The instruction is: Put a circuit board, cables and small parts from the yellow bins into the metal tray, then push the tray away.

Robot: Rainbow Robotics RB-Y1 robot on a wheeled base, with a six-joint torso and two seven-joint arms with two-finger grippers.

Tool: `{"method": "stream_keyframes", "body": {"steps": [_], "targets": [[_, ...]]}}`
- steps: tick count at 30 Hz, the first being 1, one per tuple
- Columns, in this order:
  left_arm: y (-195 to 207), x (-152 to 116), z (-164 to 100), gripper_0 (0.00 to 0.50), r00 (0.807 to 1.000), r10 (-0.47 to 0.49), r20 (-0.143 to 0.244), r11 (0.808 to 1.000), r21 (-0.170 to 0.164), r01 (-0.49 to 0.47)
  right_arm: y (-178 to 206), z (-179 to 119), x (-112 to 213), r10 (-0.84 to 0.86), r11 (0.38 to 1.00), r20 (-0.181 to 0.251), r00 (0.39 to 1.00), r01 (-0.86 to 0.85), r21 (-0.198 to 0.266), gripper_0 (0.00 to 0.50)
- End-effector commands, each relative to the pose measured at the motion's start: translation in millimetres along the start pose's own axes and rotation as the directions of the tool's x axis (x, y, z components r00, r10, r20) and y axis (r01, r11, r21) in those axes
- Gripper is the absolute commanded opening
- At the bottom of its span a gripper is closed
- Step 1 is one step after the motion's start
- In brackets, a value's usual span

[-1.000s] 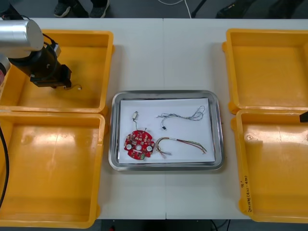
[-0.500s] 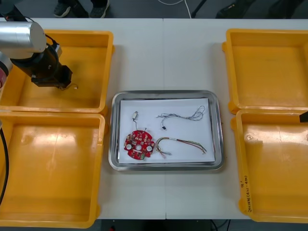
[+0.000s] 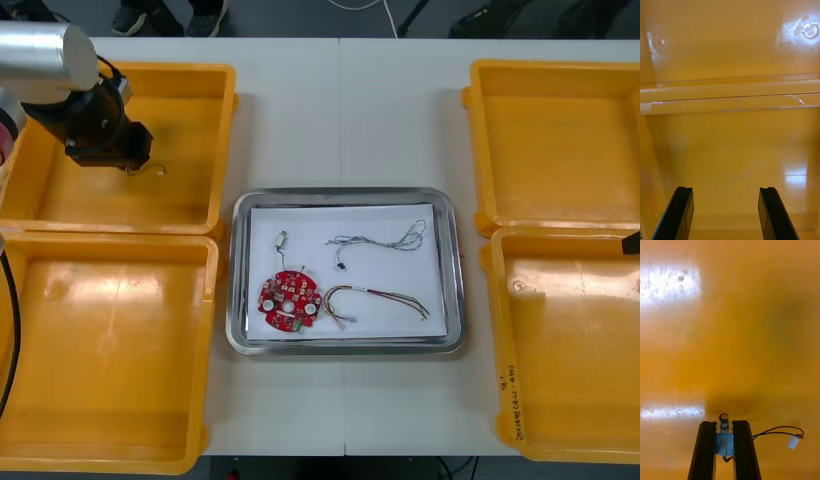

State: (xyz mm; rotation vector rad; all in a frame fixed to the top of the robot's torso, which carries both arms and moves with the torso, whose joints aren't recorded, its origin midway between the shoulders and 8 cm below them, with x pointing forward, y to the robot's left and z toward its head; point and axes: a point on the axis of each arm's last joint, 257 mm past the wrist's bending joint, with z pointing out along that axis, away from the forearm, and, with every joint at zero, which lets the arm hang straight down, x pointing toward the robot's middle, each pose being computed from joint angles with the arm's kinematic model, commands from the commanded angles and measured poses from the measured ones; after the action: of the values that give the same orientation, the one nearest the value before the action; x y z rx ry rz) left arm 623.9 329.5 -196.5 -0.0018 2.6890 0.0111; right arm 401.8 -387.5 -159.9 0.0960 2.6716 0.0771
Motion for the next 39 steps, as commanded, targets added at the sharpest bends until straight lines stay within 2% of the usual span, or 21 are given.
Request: {"method": "stream_keyframes", "body": {"steps": [1, 9, 17, 20, 28, 32, 39], "targets": [[-17.7, -56.0, -66.0, 0.0, 0.997, 0.025, 0.074, 1.0, -0.009, -0.024, -0.5, -10.4, -7.3, 0.001, 1.0, 0.04, 0.999, 0.0, -0.006, 0.5], [-39.2, -80.0, -125.3, 0.0, 0.994, -0.082, 0.075, 0.997, 0.007, 0.082, 0.1, -10.4, -7.2, -0.001, 1.0, 0.04, 0.999, 0.002, -0.006, 0.5], [-75.6, -73.8, -160.4, 0.0, 0.988, -0.152, 0.035, 0.988, 0.018, 0.151, -0.8, -10.1, -6.7, 0.001, 1.0, 0.039, 0.999, -0.001, -0.005, 0.5], [-91.5, -61.4, -165.4, 0.0, 0.988, -0.152, -0.004, 0.988, 0.017, 0.153, -0.4, -10.4, -7.2, 0.0, 1.0, 0.041, 0.999, 0.0, -0.006, 0.5], [-130.9, -33.5, -158.7, 0.0, 0.985, -0.164, -0.06, 0.986, 0.006, 0.165, -0.5, -10.4, -6.8, 0.0, 1.0, 0.04, 0.999, 0.0, -0.005, 0.5], [-148.8, -15.3, -151.5, 0.0, 0.987, -0.152, -0.061, 0.988, -0.004, 0.152, -0.7, -10.1, -7.1, 0.001, 1.0, 0.04, 0.999, -0.001, -0.006, 0.5], [-178.7, 22.3, -138.8, 0.0, 0.987, -0.139, -0.079, 0.99, 0.004, 0.14, -0.5, -10.4, -6.8, 0.0, 1.0, 0.04, 0.999, 0.0, -0.005, 0.5]]}}
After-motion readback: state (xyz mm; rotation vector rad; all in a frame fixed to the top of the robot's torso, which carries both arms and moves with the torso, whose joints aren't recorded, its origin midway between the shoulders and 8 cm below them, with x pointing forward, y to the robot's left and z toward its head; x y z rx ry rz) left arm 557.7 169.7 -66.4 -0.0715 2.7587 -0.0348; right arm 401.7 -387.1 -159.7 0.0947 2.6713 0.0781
